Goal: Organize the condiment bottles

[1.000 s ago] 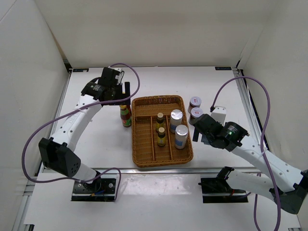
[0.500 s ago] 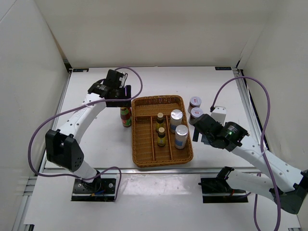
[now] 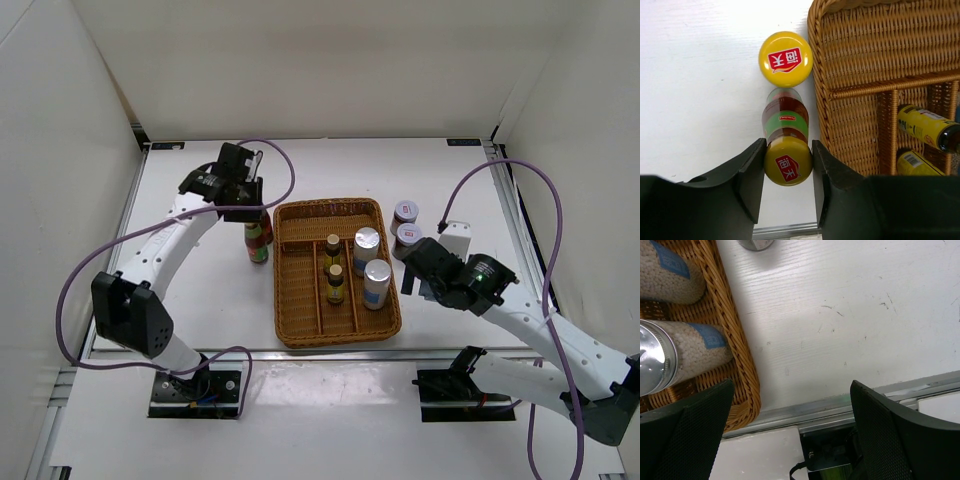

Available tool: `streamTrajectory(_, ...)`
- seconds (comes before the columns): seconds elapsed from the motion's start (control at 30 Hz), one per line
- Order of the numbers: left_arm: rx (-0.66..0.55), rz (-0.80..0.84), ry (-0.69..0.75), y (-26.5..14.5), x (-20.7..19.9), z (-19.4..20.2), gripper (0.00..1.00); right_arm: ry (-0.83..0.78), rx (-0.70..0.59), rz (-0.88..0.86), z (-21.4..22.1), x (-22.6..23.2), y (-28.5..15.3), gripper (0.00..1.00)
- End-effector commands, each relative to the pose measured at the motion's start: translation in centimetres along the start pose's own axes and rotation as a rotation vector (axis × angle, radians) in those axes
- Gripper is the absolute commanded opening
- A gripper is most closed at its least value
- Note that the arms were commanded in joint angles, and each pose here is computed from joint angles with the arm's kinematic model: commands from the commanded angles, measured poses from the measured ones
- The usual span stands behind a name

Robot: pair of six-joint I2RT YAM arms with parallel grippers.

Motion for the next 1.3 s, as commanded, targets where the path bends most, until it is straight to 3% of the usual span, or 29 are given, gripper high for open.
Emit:
streamTrajectory(0.0,-0.231,0.038,-0.018,-6.8,0.0,-4.7,0.11,0.016,-0.031,0.019,-0.2,-0.6,0.0,1.0)
streamTrajectory(0.27,-0.336,0.167,0.008,-14.0,-2.8,-6.3,0.11,0.014,-0.013,0.025,0.0,-0.4,0.2,1.0)
streamTrajectory(0.43,-0.296,0.341,-0.004,-15.8,-6.4,-5.1,0.11,0.009,-0.008,0.031,0.0,-0.3,0.3,1.0)
streamTrajectory(0.8,-0.152,0.321,0.053,-9.4,-9.5,-0.2,0.11,0.009,-0.001,0.025,0.0,-0.3,0.1,1.0)
streamTrajectory(1.13,-0.135,0.281,0.072,-5.3,-10.2,2.1,0.11,0.009,-0.001,0.025,0.1,-0.5,0.0,1.0)
streamTrajectory(1.27,-0.128,0.277,0.084,-4.6,-10.3,2.1,0.28,0.009,-0.001,0.025,0.1,-0.5,0.0,1.0)
Point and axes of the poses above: each gripper's point midway between its finger pads, its own y axis out along the fingers, its own x axis along the line the jaws close on, z = x × y, the point moved 3 cm from there along -y, back along the fingers, and after that the axes turned 2 degrees about -y, right-handed, at the moved point
